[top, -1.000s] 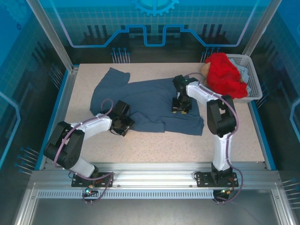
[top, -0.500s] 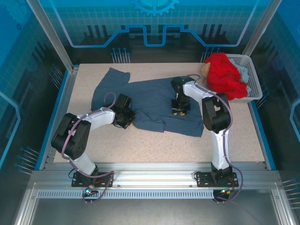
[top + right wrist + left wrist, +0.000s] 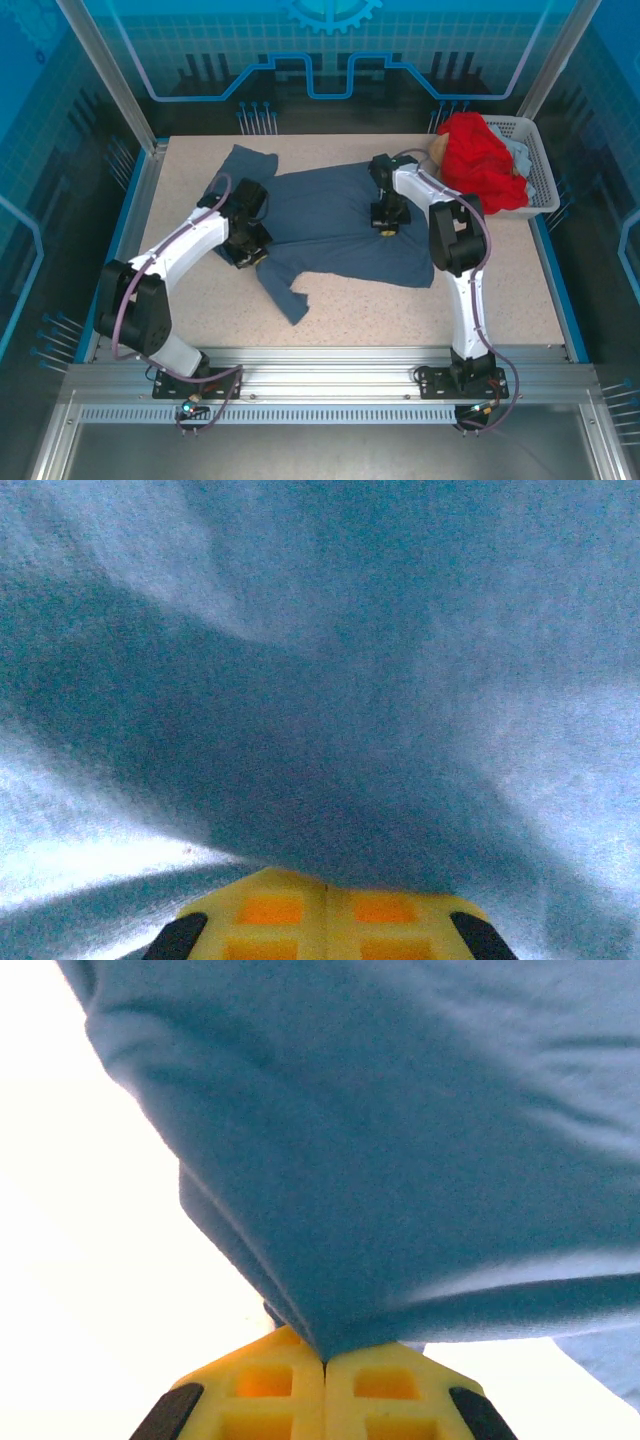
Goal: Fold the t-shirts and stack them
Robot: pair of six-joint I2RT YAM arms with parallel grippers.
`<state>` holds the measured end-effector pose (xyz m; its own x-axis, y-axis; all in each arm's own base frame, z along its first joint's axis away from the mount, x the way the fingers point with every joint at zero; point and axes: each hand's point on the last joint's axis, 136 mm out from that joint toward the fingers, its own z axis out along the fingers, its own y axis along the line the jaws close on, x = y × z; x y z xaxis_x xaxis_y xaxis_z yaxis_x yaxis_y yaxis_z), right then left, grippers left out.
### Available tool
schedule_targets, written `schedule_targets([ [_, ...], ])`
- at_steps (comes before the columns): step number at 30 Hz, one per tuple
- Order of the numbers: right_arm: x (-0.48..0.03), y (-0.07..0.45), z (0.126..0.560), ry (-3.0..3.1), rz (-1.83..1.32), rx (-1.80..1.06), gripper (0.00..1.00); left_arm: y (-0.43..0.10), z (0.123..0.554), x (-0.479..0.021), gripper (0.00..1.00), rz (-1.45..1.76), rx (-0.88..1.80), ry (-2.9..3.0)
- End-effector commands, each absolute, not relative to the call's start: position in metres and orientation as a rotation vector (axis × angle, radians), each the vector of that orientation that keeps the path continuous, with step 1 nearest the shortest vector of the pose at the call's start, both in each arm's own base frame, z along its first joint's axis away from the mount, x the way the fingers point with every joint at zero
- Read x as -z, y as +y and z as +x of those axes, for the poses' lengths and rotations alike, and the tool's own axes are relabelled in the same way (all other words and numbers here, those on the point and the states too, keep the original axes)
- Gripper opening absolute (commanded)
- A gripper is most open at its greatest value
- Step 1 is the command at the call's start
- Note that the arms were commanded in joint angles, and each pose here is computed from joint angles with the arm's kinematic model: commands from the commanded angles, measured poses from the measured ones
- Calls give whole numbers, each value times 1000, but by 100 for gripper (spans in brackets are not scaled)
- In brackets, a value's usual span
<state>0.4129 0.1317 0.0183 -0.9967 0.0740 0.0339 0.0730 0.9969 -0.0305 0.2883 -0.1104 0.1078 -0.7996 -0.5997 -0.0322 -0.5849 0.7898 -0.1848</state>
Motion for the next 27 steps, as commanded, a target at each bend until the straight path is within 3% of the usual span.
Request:
schedule_targets([
  [1, -2, 117, 413, -3059, -72, -164, 0, -87, 254, -126, 0, -776, 62, 3069],
  [7, -4, 120, 415, -3066, -30, -192, 0, -81, 286, -149, 0, -628, -22, 3024],
  [12, -6, 111, 415, -3066, -30, -258, 0, -133, 342, -126, 4, -572, 182, 3073],
  [16, -13, 98, 420, -3080, -37, -325, 0, -192, 411, -118, 27, -376, 381, 2919],
  [19, -15, 92, 423, -3079, -33, -340, 0, -210, 439, -130, 53, -317, 444, 2805],
  [22, -22, 93, 426, -3103, -13, -328, 2, -189, 428, -148, 65, -388, 382, 2719],
  [27, -56, 108, 431, -3198, 33, -280, 12, -115, 362, -146, 62, -791, 491, 2592],
])
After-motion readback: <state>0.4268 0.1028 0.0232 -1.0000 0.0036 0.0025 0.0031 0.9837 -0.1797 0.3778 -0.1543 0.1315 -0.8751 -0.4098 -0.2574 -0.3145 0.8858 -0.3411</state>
